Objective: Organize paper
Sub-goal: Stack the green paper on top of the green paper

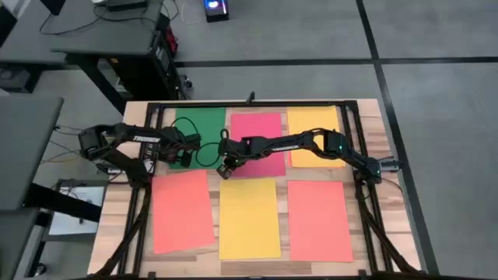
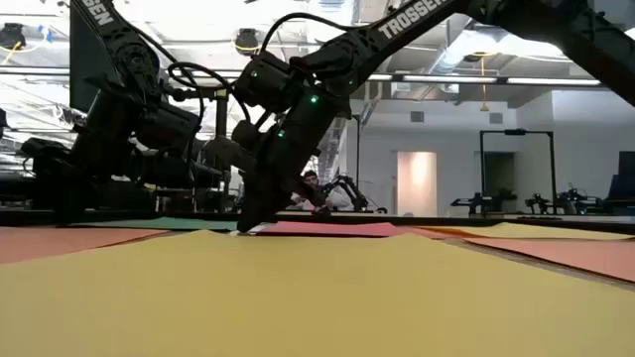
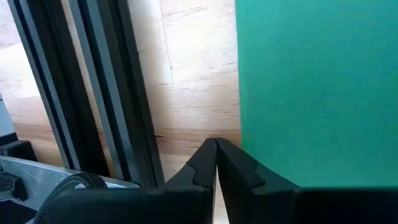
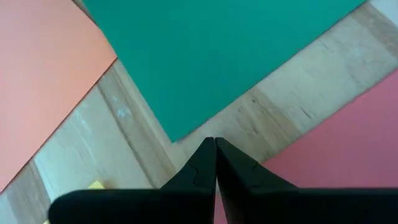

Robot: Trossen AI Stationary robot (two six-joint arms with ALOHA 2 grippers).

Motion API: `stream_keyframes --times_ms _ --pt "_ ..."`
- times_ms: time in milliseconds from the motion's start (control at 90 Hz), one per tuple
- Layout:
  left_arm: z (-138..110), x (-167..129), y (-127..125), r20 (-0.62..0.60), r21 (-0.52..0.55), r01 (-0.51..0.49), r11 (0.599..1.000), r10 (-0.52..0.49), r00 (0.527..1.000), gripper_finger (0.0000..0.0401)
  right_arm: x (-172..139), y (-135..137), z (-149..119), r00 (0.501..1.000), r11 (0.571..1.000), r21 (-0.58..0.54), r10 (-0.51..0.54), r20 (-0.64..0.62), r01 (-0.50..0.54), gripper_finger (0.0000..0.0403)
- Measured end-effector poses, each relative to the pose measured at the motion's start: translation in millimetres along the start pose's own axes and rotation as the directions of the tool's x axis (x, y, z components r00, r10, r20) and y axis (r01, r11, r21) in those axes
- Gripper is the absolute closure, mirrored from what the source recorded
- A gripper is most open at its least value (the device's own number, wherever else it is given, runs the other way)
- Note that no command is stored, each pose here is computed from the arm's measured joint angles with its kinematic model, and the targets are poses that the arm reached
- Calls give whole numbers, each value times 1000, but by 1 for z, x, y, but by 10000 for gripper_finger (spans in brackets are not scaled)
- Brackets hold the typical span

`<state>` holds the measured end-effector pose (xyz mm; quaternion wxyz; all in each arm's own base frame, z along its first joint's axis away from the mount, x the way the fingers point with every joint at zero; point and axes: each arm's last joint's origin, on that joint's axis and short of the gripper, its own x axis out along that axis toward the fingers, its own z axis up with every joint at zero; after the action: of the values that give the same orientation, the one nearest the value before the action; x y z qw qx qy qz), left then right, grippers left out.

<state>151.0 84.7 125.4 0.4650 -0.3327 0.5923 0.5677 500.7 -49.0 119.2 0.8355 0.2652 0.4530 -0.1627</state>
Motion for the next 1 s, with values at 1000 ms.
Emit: stream_keyframes --times_ms 1000 --pt "-3 -7 0 -1 -18 -40 999 40 999 401 1 -5 10 998 999 31 41 50 -43 403"
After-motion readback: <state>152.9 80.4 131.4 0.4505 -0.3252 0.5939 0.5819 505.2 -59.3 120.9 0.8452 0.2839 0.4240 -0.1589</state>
